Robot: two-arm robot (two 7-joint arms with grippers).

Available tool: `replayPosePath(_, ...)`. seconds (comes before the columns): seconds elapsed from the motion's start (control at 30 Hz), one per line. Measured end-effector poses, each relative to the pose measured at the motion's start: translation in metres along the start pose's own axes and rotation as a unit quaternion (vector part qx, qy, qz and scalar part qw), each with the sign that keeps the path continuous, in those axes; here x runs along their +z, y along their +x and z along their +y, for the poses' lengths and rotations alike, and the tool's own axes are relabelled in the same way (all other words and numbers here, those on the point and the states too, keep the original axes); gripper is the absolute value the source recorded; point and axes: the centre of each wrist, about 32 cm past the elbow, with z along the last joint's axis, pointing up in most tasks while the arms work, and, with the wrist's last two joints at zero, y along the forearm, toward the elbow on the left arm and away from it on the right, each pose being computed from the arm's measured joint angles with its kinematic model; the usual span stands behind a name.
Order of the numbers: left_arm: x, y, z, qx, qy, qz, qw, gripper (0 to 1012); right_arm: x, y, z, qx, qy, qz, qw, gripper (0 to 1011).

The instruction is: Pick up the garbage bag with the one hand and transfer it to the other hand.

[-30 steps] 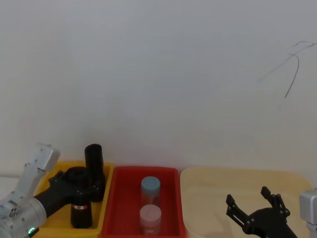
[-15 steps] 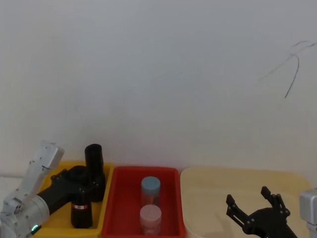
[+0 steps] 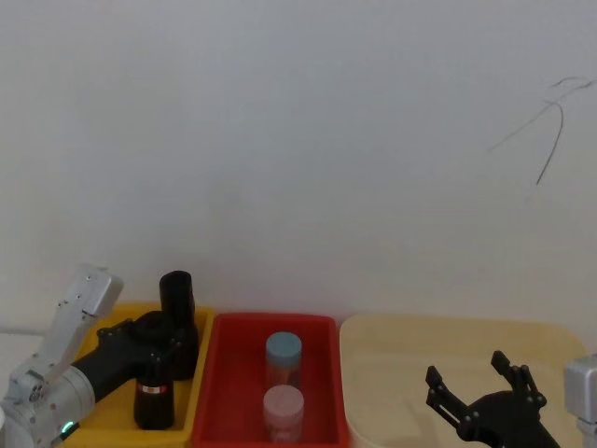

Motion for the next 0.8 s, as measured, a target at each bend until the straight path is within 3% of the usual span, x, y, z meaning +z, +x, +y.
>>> replayPosePath(0.8,0.0005,-0.0003,-0.0008,0.001,0.0,-0.001,1.0,531,0.0,0.0,0.0,0.0,0.0,0.0,1.0,1001)
